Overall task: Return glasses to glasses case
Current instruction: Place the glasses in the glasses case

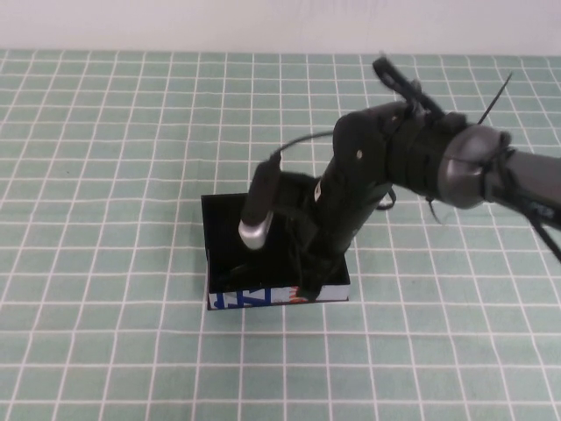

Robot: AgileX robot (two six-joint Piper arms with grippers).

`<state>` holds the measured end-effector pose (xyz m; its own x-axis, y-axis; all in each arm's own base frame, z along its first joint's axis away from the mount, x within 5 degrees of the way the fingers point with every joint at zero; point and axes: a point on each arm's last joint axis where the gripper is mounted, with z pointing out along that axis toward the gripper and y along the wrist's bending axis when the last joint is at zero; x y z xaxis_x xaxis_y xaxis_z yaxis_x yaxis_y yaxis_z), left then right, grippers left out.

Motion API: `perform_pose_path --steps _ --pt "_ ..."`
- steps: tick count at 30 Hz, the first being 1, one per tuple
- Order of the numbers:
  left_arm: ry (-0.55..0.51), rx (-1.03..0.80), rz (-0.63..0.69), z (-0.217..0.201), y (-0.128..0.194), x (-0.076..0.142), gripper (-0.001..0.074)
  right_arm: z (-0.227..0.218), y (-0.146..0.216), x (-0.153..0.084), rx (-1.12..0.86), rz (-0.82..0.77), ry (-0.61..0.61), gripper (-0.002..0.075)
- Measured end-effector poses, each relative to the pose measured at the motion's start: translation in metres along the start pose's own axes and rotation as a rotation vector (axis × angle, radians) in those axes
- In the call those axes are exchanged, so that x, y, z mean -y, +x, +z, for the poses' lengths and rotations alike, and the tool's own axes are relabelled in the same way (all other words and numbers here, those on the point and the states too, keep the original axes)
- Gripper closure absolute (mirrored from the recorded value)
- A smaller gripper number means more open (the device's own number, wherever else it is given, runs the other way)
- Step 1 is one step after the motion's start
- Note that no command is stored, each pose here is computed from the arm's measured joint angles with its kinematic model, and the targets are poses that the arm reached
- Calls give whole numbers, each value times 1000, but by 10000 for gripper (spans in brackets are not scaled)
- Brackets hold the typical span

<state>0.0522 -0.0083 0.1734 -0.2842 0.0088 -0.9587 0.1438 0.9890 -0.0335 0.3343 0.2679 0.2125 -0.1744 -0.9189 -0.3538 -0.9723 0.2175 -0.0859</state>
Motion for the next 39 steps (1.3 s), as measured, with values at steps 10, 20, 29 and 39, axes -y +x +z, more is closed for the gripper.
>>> perform_pose_path --steps 10,20,29,39 --pt "0 0 0 0 0 0 737 -4 0 1 4 26 -1 737" --pt "0 0 0 0 0 0 737 -9 -3 -2 17 57 -38 737" --pt "0 0 0 0 0 0 737 17 1 0 -19 73 -73 737" --pt "0 0 0 0 0 0 737 -13 -6 -1 45 64 -27 737"
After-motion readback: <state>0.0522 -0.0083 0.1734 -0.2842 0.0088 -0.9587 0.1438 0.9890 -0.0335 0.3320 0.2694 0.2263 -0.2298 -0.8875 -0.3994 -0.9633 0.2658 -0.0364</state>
